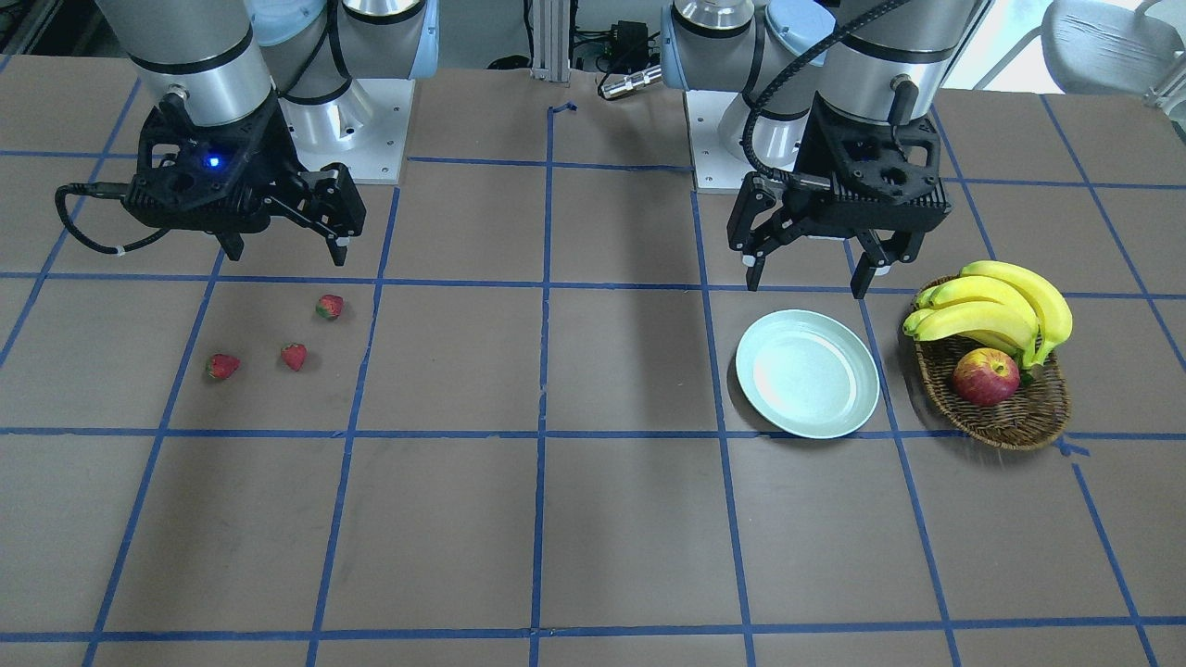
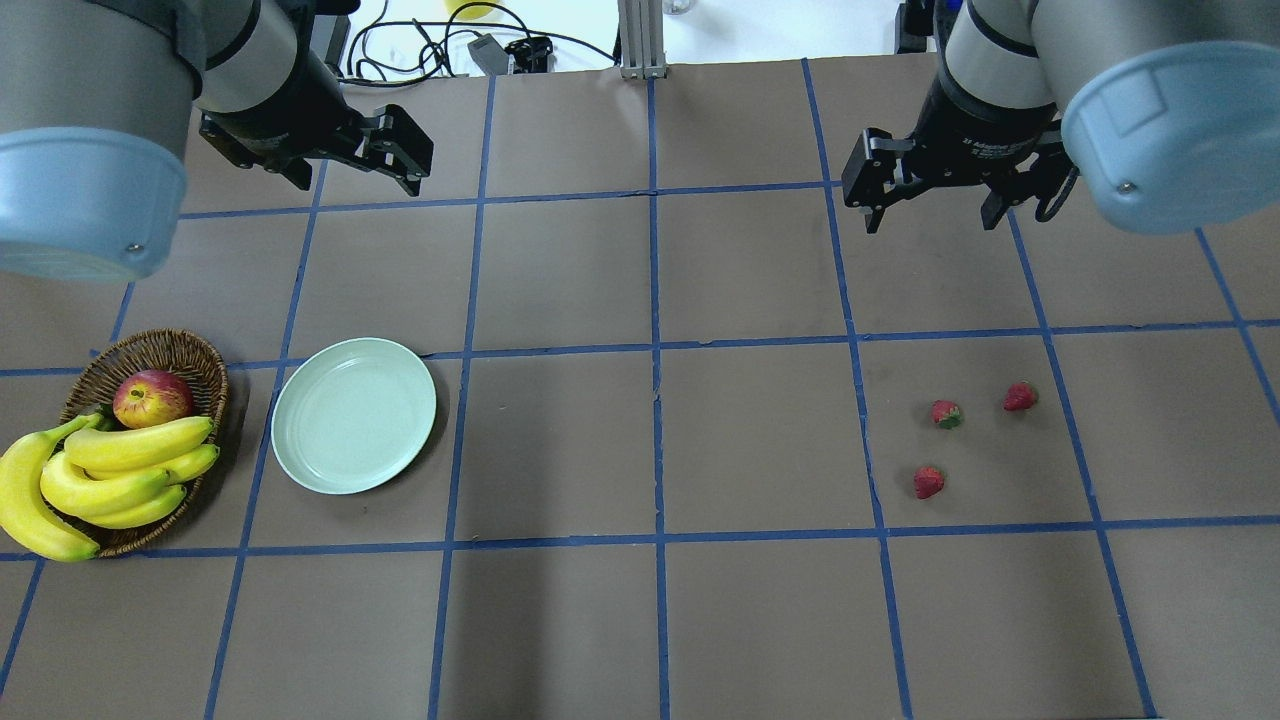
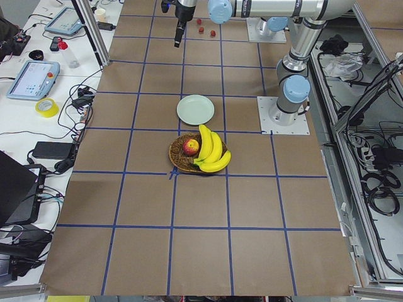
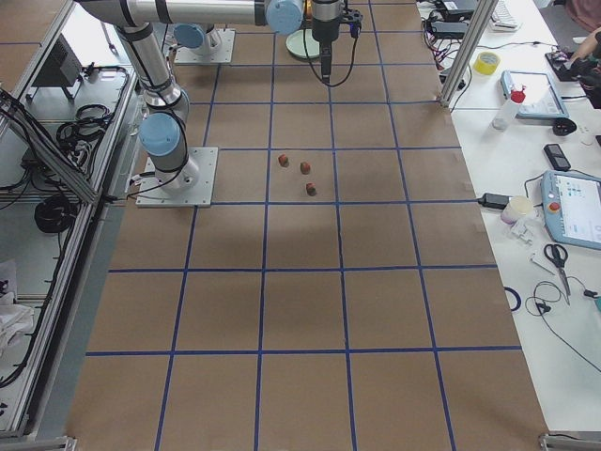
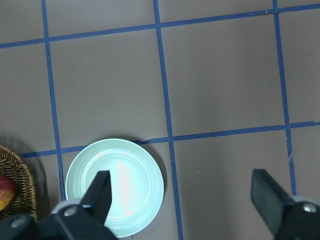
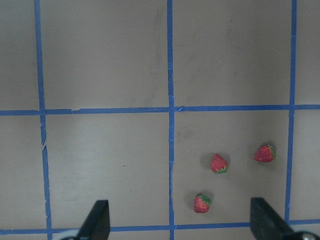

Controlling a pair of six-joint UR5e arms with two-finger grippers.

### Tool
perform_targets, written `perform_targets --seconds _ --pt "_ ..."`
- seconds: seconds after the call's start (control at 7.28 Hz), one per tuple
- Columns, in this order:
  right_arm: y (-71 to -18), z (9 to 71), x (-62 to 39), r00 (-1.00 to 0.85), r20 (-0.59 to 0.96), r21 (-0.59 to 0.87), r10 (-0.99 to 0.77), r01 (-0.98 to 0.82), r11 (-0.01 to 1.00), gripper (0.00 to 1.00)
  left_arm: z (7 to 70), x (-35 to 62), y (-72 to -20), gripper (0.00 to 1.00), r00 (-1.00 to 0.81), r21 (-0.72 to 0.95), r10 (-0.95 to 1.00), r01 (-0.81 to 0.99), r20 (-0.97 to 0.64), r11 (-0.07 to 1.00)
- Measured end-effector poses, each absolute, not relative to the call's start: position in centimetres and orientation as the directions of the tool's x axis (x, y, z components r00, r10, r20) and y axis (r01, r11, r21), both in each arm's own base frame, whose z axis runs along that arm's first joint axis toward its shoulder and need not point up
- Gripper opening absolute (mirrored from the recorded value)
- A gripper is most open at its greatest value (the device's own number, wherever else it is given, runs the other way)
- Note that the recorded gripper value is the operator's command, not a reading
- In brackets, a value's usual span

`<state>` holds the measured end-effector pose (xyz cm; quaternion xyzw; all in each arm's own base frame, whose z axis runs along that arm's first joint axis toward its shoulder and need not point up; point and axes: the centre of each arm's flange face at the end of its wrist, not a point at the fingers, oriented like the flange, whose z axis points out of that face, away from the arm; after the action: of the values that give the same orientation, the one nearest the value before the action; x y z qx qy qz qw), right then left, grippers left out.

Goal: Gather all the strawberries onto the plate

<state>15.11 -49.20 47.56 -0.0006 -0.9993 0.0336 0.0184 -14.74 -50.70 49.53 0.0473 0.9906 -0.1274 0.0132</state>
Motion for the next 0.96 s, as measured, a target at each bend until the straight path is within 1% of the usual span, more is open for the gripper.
perform_targets --seconds 0.96 --pt "-49.16 47.57 15.08 -0.999 0.035 -0.064 0.002 0.0 0.998 1.0 49.43 -14.76 -50.74 1.0 -0.995 -0.249 0.091 0.097 -0.037 0.964"
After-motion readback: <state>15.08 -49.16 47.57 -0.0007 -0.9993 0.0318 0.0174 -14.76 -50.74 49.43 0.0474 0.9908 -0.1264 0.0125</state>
